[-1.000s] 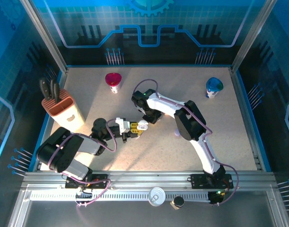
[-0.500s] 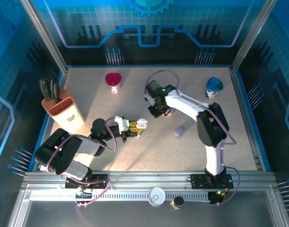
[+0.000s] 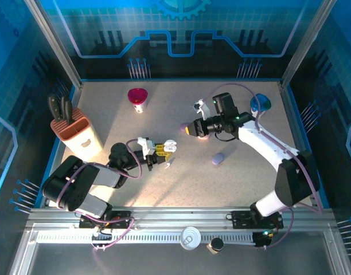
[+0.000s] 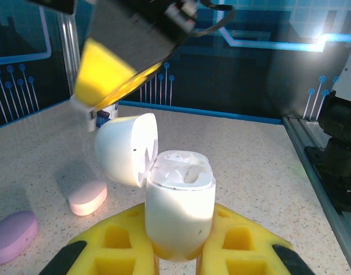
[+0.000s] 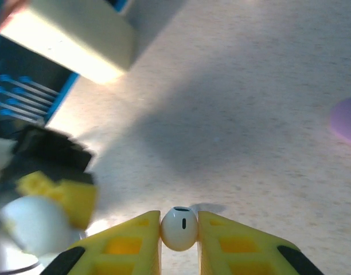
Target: Insert the wireless bluetooth earbuds into the charging case
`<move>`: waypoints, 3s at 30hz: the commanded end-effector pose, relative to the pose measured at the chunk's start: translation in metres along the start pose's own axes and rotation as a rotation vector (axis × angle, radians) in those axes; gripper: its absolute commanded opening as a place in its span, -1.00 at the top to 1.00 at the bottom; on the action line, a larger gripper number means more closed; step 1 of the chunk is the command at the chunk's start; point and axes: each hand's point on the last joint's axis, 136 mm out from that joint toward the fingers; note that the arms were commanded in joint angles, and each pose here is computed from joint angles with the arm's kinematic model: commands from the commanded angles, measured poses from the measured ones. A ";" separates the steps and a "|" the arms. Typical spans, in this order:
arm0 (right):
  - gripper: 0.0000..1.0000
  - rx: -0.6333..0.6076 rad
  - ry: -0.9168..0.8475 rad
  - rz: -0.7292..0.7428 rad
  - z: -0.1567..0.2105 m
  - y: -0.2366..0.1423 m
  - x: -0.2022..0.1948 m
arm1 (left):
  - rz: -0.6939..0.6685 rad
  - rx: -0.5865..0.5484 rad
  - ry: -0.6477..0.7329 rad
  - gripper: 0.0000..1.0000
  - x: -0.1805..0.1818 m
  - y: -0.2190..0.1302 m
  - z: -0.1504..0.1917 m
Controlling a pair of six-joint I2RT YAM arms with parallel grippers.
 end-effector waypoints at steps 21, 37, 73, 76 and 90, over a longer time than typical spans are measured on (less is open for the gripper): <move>0.62 0.067 -0.198 -0.493 0.027 -0.007 0.114 | 0.011 -0.070 -0.030 0.88 0.012 0.003 -0.029; 0.62 0.106 -0.177 -0.463 0.030 0.011 0.110 | 0.000 -0.071 0.002 0.88 0.013 0.003 -0.030; 0.67 0.124 -0.072 -0.401 0.031 0.013 0.092 | -0.029 -0.057 0.033 0.88 0.016 0.002 -0.024; 0.67 0.126 -0.065 -0.393 0.032 0.013 0.089 | -0.029 -0.055 0.036 0.88 0.016 0.002 -0.023; 0.67 0.121 -0.046 -0.377 0.029 0.009 0.085 | -0.028 -0.048 0.037 0.87 0.017 0.003 -0.020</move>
Point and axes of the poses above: each hand's point on the last joint's axis, 136 mm out from that joint toward the fingers, its own y axis out along the fingers, its own x axis along the line the jaws close on, z = x × y, and after that the axes turned 12 degrees about y, right-handed
